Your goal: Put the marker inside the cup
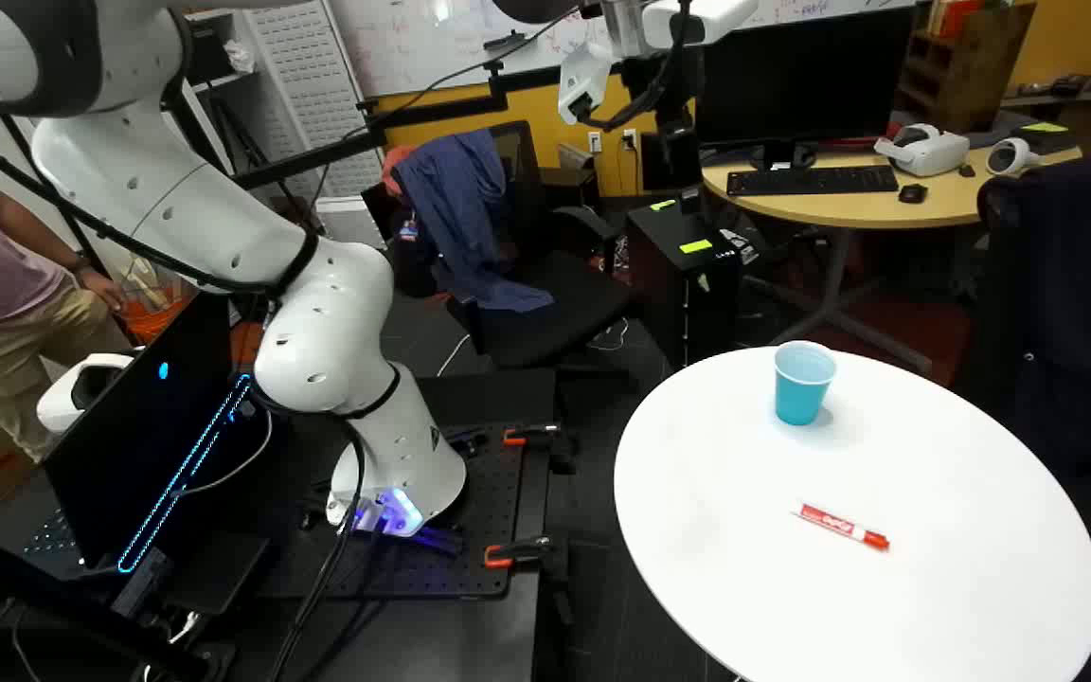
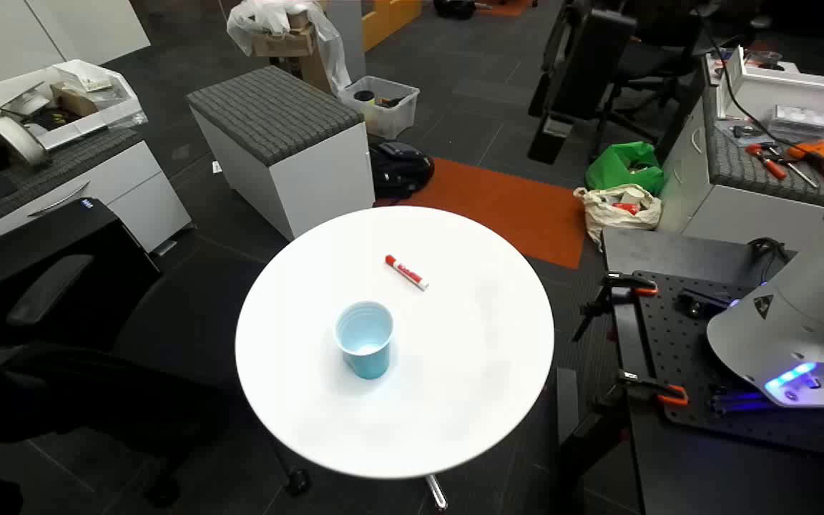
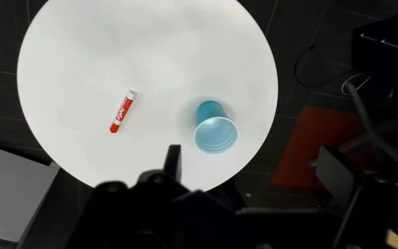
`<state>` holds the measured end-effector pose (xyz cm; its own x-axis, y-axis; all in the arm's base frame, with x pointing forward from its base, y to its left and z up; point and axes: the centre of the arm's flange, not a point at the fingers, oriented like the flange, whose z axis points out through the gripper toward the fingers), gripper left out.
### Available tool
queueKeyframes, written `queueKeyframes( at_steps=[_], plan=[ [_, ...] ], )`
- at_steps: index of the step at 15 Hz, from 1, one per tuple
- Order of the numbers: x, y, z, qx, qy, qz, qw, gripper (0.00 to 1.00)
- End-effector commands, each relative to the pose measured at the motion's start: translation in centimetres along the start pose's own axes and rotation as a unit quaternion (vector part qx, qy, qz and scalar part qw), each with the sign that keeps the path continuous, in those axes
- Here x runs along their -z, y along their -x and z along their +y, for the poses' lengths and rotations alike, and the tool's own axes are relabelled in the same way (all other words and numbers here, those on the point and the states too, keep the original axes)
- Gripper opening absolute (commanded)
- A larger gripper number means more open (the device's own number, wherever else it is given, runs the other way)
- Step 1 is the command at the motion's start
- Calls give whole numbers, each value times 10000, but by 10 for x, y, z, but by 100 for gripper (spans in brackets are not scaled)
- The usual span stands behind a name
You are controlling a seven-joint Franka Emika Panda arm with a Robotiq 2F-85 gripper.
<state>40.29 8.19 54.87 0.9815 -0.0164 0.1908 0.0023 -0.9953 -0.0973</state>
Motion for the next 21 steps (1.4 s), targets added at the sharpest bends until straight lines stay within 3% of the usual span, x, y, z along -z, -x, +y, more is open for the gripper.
queueKeyframes(
  at_steps=[1,14,21],
  plan=[
    [0,0,0,0,0,0,10000,100],
    [-3,-10,-1,-43,-48,87,9999,100],
    [-10,-41,19,-853,-89,500,9951,100]
  ],
)
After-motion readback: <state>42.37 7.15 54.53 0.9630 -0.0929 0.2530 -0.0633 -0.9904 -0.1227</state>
